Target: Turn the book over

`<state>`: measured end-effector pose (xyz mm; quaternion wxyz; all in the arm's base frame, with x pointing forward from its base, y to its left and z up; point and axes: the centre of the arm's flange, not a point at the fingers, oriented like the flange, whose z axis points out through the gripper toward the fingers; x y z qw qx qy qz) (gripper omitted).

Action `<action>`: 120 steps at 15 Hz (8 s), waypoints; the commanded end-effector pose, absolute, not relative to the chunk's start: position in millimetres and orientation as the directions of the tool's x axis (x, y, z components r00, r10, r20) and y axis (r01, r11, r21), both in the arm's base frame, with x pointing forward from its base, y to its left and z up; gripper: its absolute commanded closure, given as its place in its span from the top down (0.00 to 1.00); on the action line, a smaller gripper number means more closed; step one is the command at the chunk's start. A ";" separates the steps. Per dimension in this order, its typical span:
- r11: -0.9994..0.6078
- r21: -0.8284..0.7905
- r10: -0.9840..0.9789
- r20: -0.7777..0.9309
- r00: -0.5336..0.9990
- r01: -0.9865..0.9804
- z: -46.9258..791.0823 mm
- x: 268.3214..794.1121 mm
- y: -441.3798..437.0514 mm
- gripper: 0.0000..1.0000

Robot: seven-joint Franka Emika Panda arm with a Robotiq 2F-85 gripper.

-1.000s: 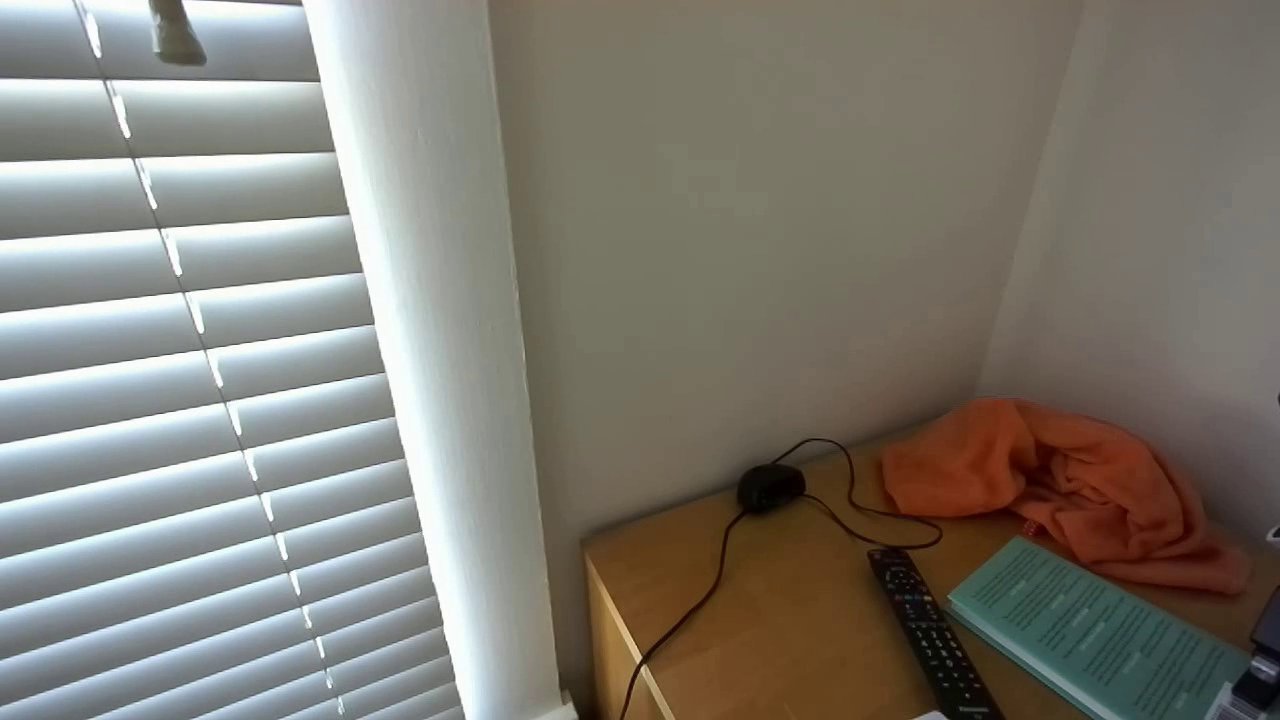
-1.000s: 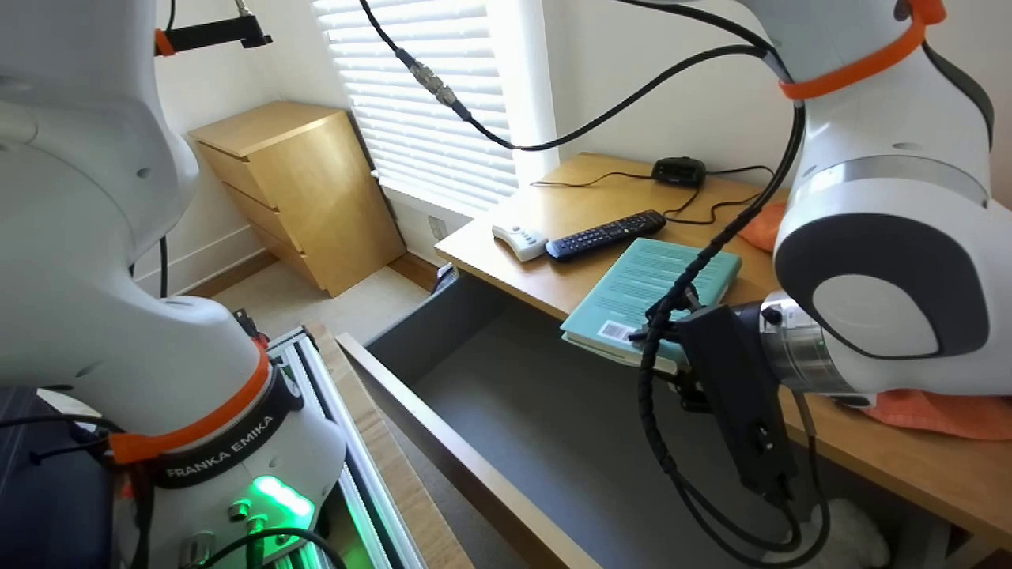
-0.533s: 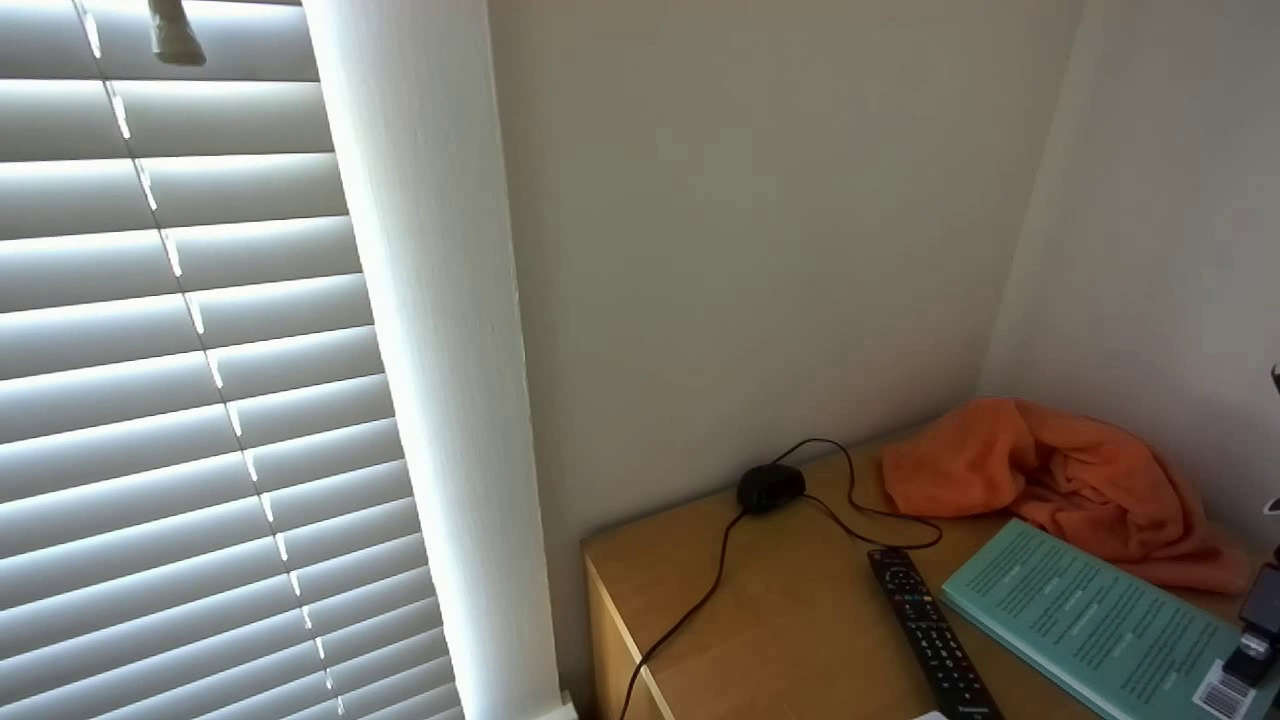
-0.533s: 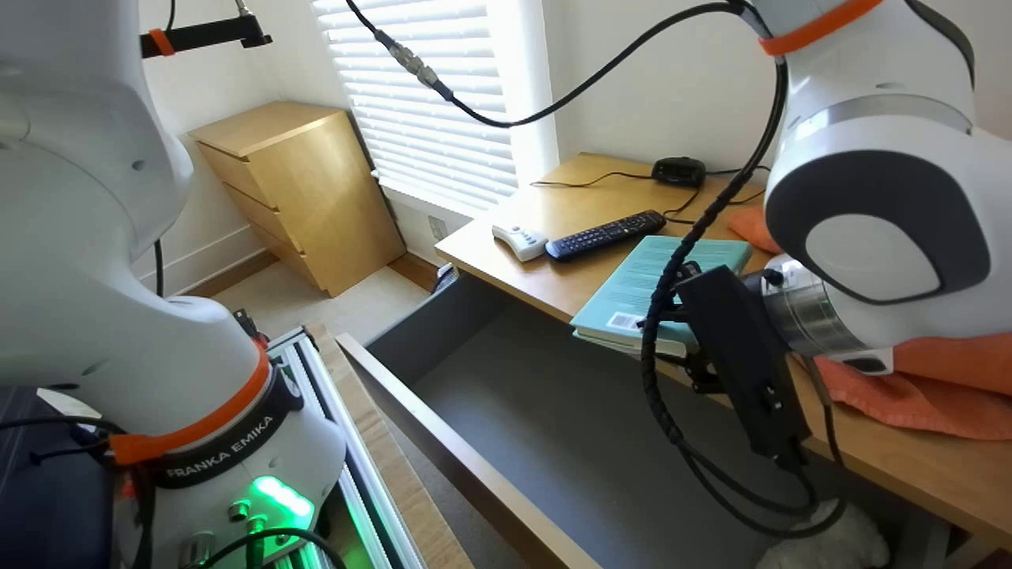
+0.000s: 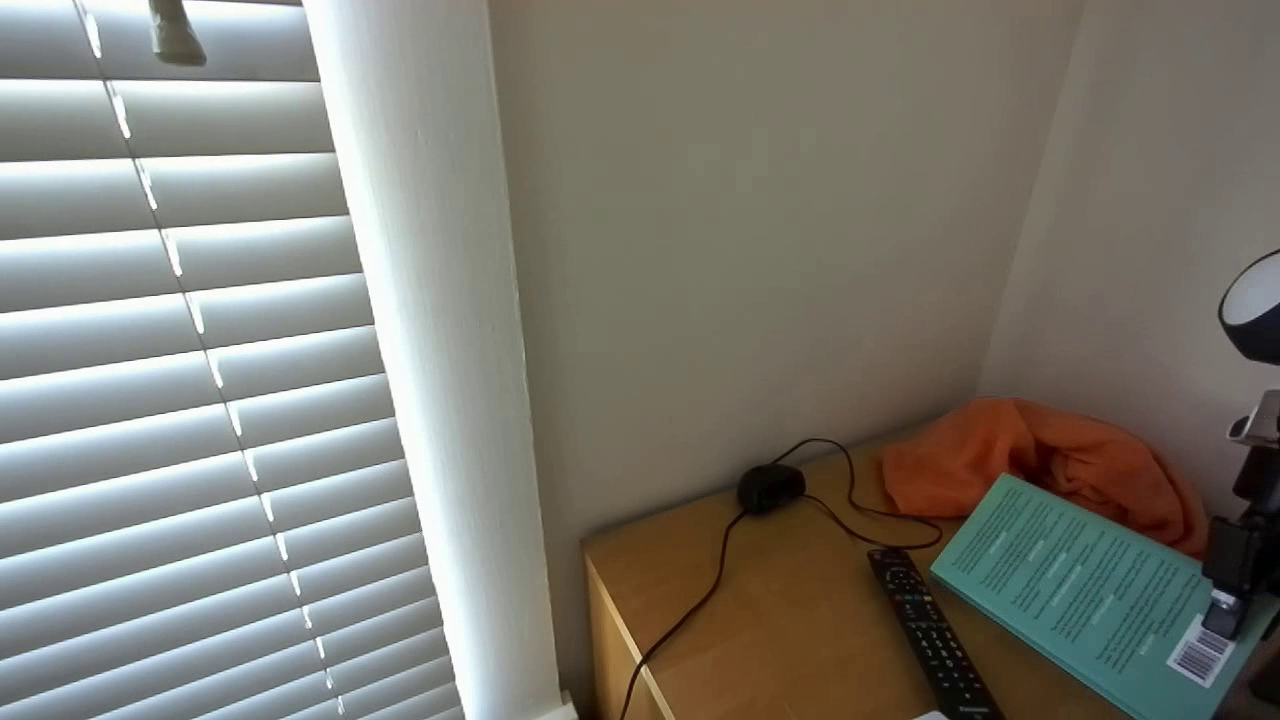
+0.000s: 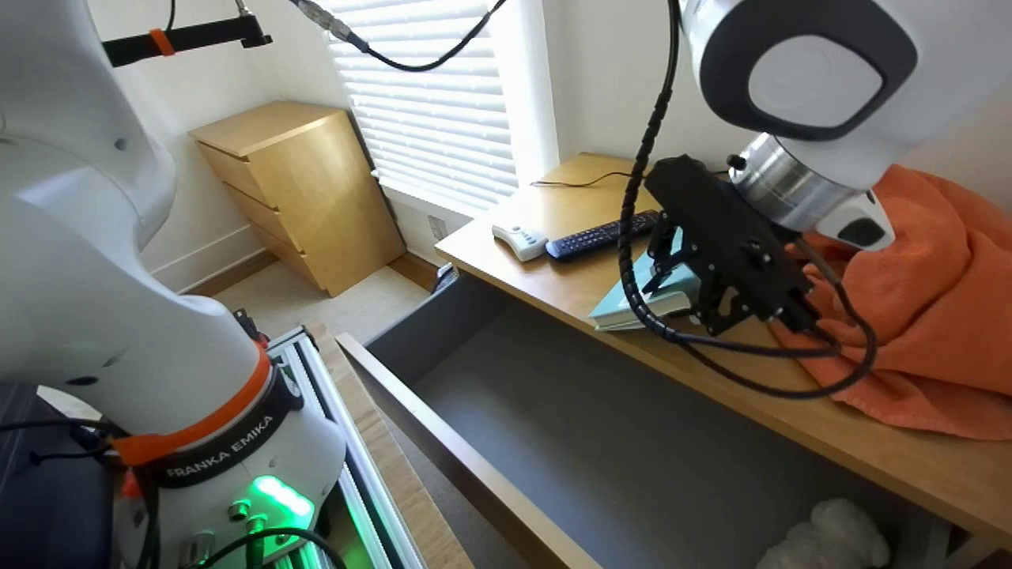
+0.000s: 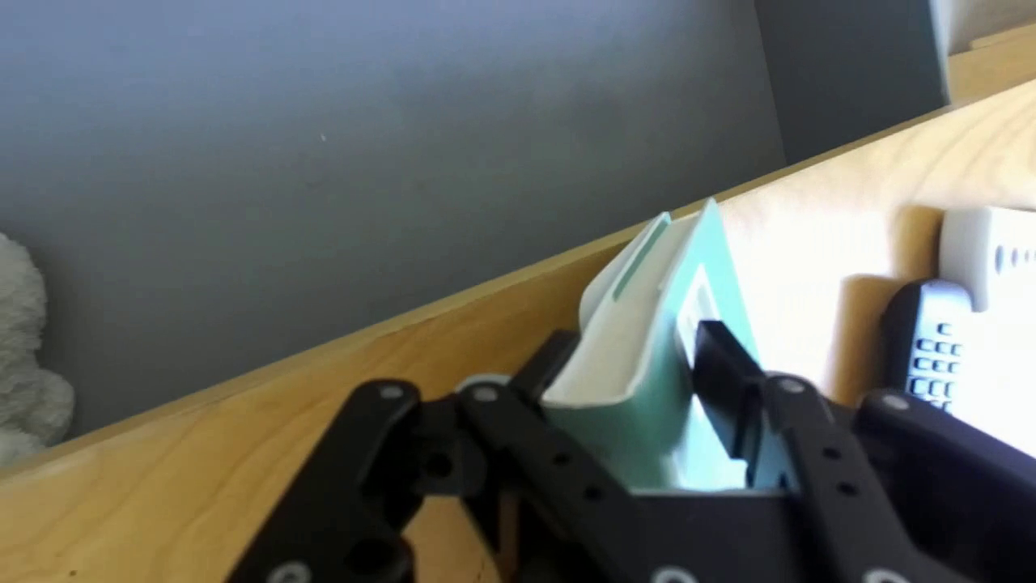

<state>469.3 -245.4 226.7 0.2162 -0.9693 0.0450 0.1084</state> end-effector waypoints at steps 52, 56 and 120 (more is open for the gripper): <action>-0.851 0.521 -0.053 -0.207 0.977 0.064 249.5 486.0 -95.8 0.17; -0.777 0.625 -0.062 -0.199 0.978 0.078 250.1 484.9 -78.9 0.17; -0.980 0.170 0.108 -0.007 0.994 0.108 388.4 476.3 -103.8 1.00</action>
